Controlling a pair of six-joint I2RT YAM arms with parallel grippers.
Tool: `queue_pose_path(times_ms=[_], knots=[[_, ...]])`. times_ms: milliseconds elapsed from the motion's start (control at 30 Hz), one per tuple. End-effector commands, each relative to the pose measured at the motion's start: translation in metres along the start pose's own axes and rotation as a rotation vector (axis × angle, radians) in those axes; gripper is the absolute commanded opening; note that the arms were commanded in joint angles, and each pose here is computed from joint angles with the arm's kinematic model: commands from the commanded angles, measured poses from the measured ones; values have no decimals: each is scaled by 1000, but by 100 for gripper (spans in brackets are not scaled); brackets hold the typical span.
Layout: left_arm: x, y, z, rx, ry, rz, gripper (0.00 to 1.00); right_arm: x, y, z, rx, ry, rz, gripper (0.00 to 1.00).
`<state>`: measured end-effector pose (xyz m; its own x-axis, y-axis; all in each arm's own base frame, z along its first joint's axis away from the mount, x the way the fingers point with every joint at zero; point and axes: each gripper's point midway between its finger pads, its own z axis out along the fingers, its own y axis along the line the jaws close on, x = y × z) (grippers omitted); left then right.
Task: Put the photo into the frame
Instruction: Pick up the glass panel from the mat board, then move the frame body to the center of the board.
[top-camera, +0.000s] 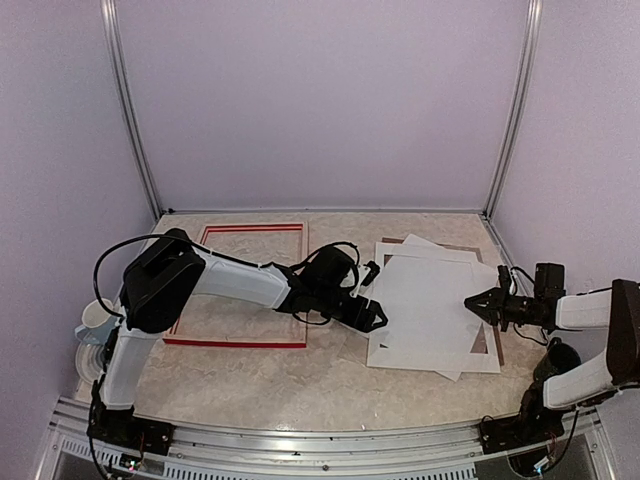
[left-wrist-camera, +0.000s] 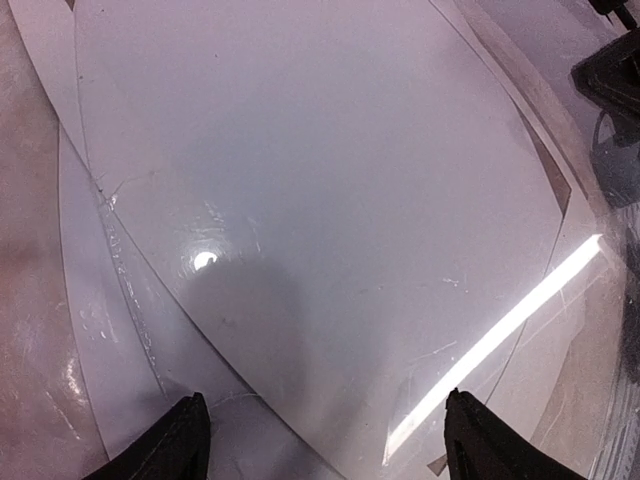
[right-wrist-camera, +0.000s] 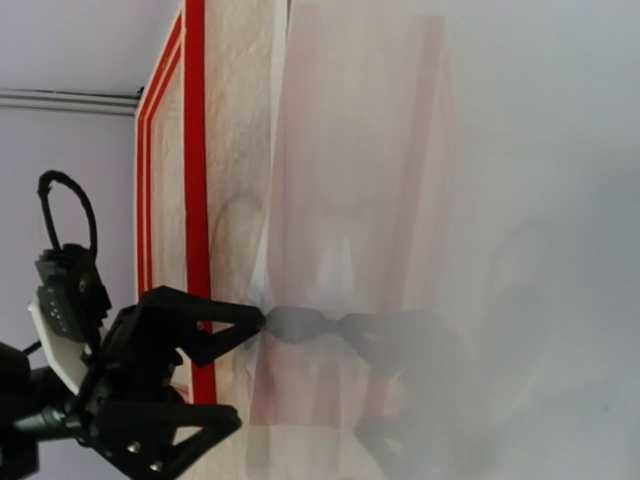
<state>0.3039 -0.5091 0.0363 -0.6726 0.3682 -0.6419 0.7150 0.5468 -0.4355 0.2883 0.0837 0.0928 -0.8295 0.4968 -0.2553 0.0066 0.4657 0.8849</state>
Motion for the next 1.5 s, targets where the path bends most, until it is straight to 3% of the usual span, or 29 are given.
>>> queue_pose_path(times_ms=[0, 233, 333, 933, 1200, 1467], knots=[[33, 12, 5, -28, 90, -31, 80, 6, 5, 2, -26, 28, -17, 6], [24, 11, -2, -41, 65, -24, 85, 5, 6, 2, -26, 25, -31, 0], [14, 6, -10, -42, 42, -13, 98, 3, 10, 0, -35, 17, -45, 0], [-73, -13, -91, -72, -166, 20, 99, -15, 74, -19, -210, -66, -160, 0], [-70, 54, -123, -230, -203, -99, 99, -30, 123, -38, -285, -150, -250, 0], [-32, 88, -112, -252, -163, -161, 99, -47, 168, -60, -342, -246, -310, 0]])
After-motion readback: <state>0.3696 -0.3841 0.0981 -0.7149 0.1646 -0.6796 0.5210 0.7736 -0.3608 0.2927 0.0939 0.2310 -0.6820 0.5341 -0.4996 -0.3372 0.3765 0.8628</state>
